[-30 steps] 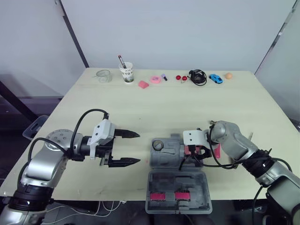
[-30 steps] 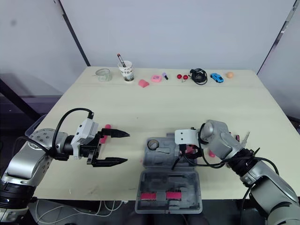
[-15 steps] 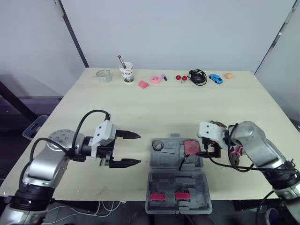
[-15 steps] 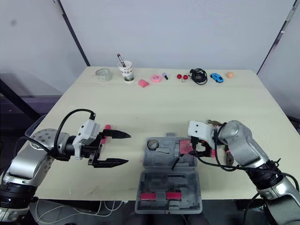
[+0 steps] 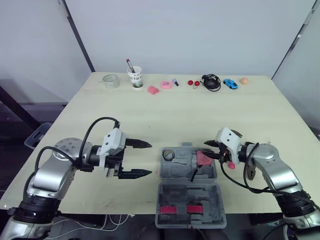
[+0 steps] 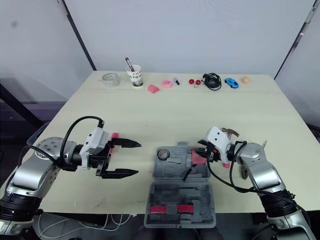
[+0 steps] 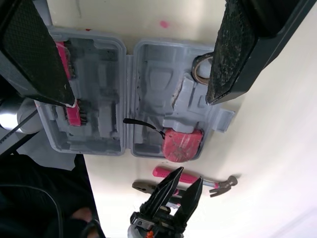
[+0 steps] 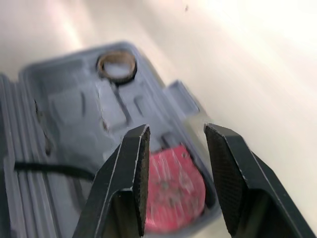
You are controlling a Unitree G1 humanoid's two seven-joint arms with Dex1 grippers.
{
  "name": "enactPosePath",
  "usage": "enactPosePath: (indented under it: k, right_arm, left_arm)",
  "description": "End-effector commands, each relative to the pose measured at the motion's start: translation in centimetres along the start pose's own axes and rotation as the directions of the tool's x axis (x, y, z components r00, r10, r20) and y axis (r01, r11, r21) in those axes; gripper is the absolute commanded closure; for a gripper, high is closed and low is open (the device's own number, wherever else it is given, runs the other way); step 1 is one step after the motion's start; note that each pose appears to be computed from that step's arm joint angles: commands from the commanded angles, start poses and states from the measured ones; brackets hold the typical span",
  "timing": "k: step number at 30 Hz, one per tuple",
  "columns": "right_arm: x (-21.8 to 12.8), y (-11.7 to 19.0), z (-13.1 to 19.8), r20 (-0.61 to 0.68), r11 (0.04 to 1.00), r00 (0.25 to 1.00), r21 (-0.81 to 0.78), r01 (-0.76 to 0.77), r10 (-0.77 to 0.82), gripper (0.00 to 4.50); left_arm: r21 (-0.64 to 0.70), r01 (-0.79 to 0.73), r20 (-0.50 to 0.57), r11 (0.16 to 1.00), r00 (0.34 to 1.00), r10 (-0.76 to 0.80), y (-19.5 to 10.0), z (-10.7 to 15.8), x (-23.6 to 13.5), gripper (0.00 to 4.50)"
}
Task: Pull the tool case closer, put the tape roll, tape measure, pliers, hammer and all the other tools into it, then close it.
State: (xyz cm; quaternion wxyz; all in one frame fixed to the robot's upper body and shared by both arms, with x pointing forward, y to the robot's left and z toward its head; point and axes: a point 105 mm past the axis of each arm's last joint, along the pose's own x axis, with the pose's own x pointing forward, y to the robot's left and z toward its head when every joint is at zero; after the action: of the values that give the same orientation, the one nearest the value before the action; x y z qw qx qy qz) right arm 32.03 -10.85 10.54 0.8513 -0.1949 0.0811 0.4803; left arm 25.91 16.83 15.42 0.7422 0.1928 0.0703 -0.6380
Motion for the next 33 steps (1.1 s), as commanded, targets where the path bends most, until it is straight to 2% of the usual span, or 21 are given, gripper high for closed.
enactPosePath:
  k: [1,13,23,28,30,33]
  right_arm:
    - [-0.3,-0.7,0.5,0.108,0.998,0.993,0.025,0.053,-0.056,2.63]
    - [0.7,-0.2,-3.0,0.168,0.995,0.984,0.091,0.046,-0.061,2.63]
    - [1.7,0.8,-8.2,0.037,0.989,0.998,0.142,0.050,-0.056,2.63]
    - [1.9,2.4,-11.0,-0.070,0.980,0.998,0.197,0.015,-0.001,2.63]
    - [1.9,2.5,-11.6,-0.106,0.976,0.994,0.219,0.016,0.007,2.63]
    - [2.1,1.8,-10.6,-0.067,0.981,0.997,0.190,0.042,-0.030,2.63]
  left_arm:
    - [0.028,-0.001,0.003,1.000,1.000,0.001,0.0,0.4,-0.1,0.00]
    - [0.020,-0.018,0.004,1.000,1.000,0.018,-0.1,0.3,0.1,0.00]
    - [0.021,-0.026,0.000,0.999,1.000,0.026,-0.1,0.3,0.0,0.00]
    - [0.018,-0.029,0.002,0.999,1.000,0.029,-0.2,0.2,0.1,0.00]
    - [0.017,-0.034,0.001,0.999,0.999,0.034,-0.2,0.1,0.0,0.00]
    - [0.023,-0.094,0.024,0.995,0.995,0.094,0.4,-0.1,0.1,0.00]
